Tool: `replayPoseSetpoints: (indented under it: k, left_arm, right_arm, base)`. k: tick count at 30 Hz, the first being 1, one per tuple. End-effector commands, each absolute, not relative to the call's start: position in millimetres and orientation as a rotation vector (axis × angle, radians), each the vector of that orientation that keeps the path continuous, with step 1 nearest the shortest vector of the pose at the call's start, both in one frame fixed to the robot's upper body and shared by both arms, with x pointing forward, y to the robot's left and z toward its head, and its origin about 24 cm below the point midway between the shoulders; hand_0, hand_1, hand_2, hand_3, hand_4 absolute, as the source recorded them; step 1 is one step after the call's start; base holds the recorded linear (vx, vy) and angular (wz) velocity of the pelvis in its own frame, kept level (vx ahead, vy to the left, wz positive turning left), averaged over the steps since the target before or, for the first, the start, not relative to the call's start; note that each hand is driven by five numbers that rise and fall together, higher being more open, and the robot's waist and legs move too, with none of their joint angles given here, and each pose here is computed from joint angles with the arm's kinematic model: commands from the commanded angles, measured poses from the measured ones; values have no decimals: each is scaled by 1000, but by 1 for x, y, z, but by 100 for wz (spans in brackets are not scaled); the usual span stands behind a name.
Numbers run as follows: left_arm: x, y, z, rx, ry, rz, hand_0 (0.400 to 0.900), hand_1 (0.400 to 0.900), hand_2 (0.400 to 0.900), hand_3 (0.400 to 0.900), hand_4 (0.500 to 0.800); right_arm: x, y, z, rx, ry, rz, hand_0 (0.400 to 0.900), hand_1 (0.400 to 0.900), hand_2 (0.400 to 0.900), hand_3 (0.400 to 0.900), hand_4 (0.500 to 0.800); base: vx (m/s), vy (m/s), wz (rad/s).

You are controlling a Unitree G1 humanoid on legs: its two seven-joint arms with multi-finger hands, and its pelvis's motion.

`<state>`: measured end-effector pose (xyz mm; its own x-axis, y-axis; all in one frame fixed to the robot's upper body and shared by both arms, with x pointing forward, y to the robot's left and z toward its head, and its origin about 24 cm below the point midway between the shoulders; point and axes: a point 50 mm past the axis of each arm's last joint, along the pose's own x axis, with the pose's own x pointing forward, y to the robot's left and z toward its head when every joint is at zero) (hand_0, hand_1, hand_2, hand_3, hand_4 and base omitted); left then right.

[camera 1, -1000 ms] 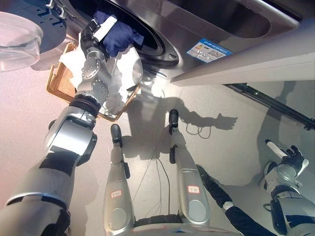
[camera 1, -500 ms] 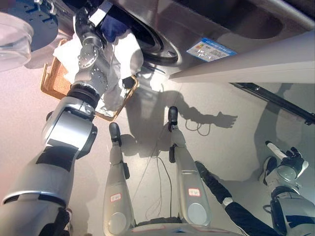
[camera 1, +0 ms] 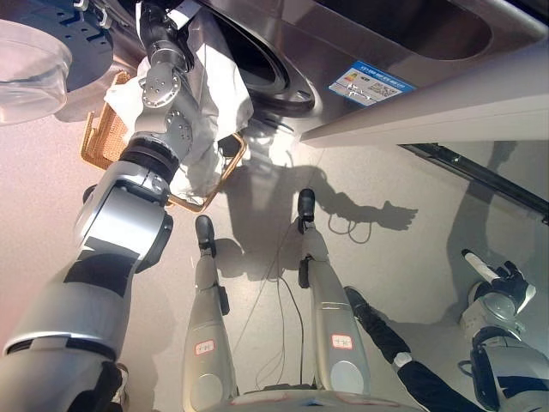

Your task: Put the clothes in the basket into the washing machine.

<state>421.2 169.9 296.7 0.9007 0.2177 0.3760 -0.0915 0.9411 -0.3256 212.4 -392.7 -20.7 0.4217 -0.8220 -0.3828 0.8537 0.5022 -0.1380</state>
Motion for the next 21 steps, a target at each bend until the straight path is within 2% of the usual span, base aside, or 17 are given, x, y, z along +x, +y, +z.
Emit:
replayPoseSetpoints:
  k: [1, 7, 11, 16, 17, 21]
  left_arm:
    - [417, 166, 333, -285, -538, 174, 900, 900, 900, 900, 800]
    - [419, 164, 309, -334, -506, 154, 900, 900, 900, 900, 800]
    - [413, 157, 281, -274, -520, 112, 900, 900, 900, 900, 800]
    - [401, 170, 233, -237, -496, 107, 900, 900, 900, 900, 800]
    - [398, 171, 223, -253, -479, 105, 900, 900, 900, 900, 800]
    - [387, 194, 189, -250, -418, 141, 900, 900, 900, 900, 800]
  right_arm:
    - [143, -432, -24, -59, 541, -1244, 900, 900, 900, 900, 800]
    - [139, -432, -27, -59, 561, -1254, 900, 900, 900, 900, 800]
    - [135, -432, -29, -58, 580, -1260, 900, 900, 900, 900, 800]
    - [129, -431, -34, -43, 611, -1261, 900, 900, 900, 900, 800]
    - [139, -423, -36, -44, 592, -1240, 900, 900, 900, 900, 800]
    - [137, -410, -48, -43, 583, -1170, 900, 900, 900, 900, 800]
  base:
    - [5, 11, -6]
    - [18, 7, -2]
    - [54, 11, 12]
    - [65, 47, 17]
    - [51, 54, 13]
    - [46, 45, 6]
